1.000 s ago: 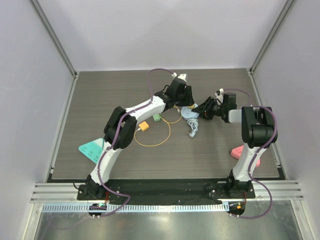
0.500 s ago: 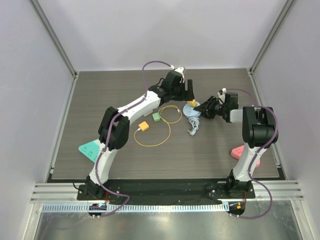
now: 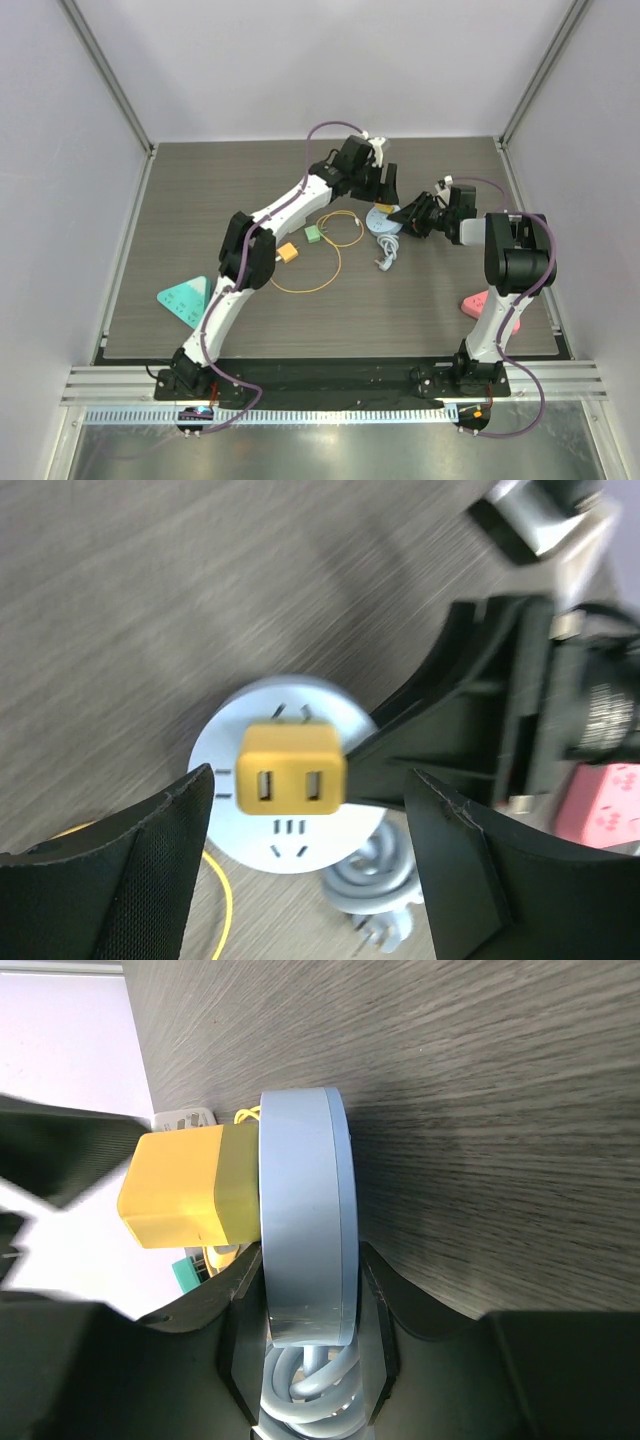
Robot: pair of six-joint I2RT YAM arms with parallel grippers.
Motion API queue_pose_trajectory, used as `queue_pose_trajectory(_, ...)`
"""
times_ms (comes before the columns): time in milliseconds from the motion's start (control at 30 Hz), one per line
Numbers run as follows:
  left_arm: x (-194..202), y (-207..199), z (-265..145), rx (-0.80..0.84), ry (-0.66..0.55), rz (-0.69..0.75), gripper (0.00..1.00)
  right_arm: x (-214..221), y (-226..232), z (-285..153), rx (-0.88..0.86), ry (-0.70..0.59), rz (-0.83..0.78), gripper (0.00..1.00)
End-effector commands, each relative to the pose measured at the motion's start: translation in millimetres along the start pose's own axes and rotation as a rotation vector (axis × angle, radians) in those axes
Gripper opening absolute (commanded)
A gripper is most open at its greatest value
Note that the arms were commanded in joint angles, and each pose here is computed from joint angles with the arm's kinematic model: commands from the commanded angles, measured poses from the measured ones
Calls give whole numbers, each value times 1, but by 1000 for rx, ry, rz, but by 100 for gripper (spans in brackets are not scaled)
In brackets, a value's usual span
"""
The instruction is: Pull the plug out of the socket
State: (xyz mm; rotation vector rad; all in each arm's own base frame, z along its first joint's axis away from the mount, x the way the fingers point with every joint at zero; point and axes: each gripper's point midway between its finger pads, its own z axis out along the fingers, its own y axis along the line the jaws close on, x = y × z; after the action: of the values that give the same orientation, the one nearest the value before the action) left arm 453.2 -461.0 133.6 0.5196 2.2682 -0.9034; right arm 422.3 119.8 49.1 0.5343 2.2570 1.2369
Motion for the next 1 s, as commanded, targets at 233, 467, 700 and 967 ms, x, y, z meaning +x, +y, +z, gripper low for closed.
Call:
queue_pose_trajectory(233,26,20,1,-33,85,40,76,-6,-21,5,97,-37,-13,1)
queue_pose_trajectory(467,26,17,8,-9,71,10,70,-4,-21,5,94,-28,-16,1)
queue_pose_trajectory(700,25,14,16,16,61,-14,66,-2,-20,6,83,-14,-23,1)
queue_pose_trajectory(967,23,18,22,-7,46,-51,33,0,-16,3,70,-6,-41,11)
